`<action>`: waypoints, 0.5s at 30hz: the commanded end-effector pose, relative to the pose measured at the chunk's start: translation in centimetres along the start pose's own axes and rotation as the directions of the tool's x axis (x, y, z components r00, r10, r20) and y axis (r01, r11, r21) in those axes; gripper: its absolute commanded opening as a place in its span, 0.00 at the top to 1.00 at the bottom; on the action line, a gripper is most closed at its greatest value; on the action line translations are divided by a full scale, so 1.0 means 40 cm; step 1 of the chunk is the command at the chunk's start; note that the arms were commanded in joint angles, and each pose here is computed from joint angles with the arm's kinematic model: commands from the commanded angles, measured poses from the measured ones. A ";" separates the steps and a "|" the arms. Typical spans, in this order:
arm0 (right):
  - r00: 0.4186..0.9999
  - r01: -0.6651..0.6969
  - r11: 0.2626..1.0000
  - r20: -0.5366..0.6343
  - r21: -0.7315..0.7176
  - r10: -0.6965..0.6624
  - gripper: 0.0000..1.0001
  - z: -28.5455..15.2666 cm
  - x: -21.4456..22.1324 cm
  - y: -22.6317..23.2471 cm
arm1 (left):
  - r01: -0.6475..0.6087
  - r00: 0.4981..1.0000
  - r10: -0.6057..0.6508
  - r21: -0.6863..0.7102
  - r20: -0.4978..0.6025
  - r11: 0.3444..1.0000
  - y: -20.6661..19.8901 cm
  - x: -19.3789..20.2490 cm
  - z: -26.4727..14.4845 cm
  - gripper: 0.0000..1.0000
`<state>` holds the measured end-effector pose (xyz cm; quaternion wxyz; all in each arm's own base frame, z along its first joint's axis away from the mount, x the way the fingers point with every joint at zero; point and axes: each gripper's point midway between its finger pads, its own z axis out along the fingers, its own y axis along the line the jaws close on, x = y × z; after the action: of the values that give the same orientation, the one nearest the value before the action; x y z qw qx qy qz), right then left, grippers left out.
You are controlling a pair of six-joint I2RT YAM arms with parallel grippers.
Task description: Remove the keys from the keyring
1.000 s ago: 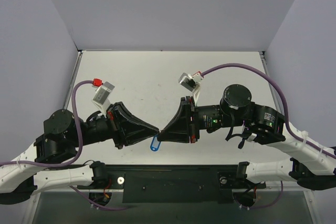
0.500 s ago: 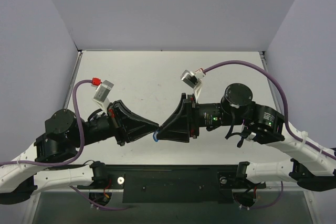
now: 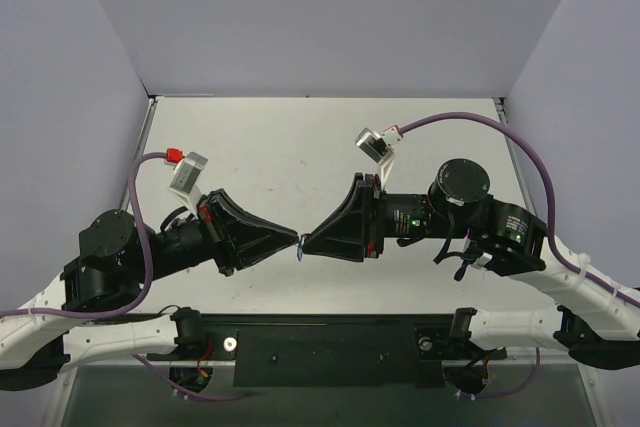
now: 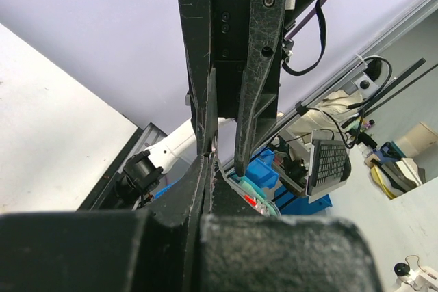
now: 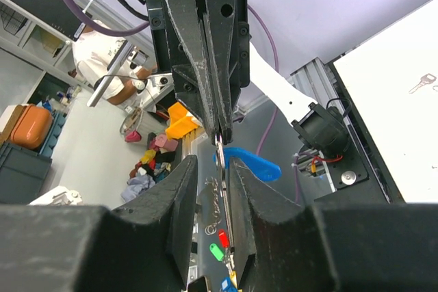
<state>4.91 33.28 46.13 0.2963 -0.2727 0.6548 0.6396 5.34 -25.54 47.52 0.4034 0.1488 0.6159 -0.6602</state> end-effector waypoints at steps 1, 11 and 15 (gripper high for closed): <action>0.997 0.026 0.999 0.077 -0.038 -0.023 0.79 -0.011 -0.046 0.030 | 0.000 0.999 -0.001 0.023 0.041 1.000 -0.029 -0.037 -0.010 1.00; 0.996 0.024 0.999 0.085 -0.024 -0.022 0.89 -0.005 -0.053 0.020 | -0.003 0.999 0.002 0.013 0.032 1.000 -0.021 -0.030 -0.001 1.00; 0.997 0.019 1.000 0.075 -0.018 -0.018 1.00 0.001 -0.048 0.013 | -0.006 0.999 0.005 0.013 0.032 1.000 -0.022 -0.031 -0.001 1.00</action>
<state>5.58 33.28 46.25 0.3056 -0.2614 0.6577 0.6369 5.44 -25.72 47.24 0.4019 0.1490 0.6203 -0.6568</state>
